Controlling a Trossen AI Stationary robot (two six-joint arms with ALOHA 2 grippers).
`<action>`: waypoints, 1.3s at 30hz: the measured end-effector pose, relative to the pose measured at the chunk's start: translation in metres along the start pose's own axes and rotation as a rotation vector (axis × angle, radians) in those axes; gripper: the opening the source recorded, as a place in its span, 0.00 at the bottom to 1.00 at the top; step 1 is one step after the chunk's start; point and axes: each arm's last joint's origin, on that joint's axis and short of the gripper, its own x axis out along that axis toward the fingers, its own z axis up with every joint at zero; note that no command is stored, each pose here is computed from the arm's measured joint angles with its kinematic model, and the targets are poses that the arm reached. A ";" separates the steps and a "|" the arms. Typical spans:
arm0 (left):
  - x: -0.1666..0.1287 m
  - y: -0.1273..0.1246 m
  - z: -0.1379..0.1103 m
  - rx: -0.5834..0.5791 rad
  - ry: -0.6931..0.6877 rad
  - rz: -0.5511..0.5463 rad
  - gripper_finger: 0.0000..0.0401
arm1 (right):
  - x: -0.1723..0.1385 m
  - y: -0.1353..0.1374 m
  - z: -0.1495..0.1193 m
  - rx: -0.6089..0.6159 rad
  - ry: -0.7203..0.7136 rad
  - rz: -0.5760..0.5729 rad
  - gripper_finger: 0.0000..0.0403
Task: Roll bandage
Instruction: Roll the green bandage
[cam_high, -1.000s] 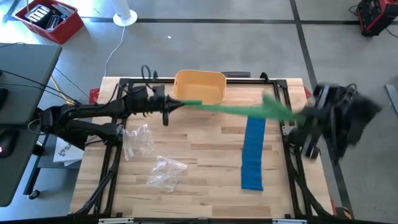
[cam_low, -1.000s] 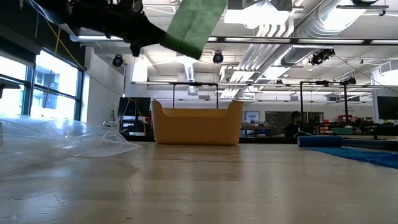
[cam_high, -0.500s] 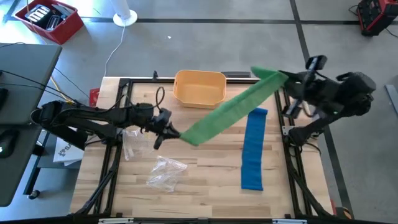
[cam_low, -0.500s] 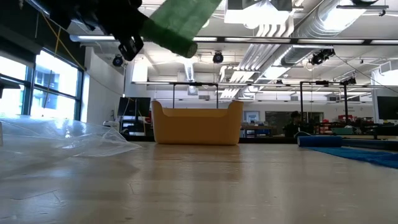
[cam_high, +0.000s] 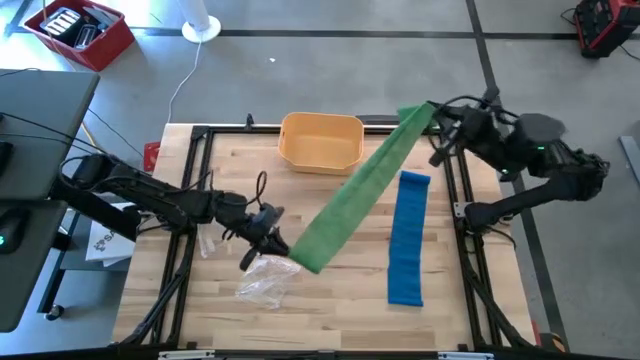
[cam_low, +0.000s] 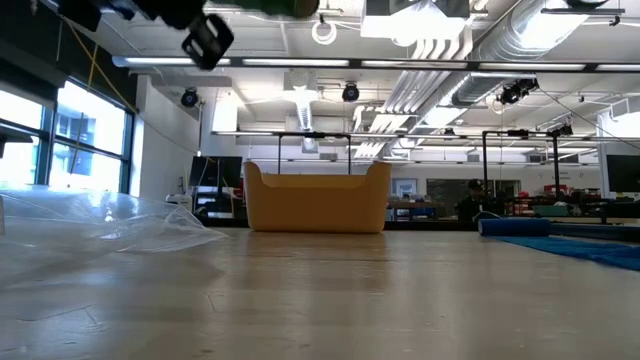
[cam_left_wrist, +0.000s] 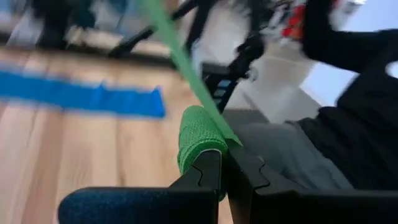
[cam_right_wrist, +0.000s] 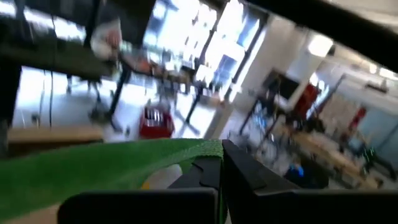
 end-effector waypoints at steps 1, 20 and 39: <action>0.001 -0.005 0.003 0.049 -0.034 -0.023 0.00 | 0.002 0.001 -0.006 -0.010 0.045 0.014 0.00; -0.023 -0.057 0.056 0.655 -0.791 -0.192 0.00 | 0.065 0.116 -0.153 0.100 0.172 0.436 0.00; -0.048 -0.011 0.079 0.871 -0.807 0.931 0.00 | 0.039 0.245 -0.214 0.495 0.093 1.030 0.00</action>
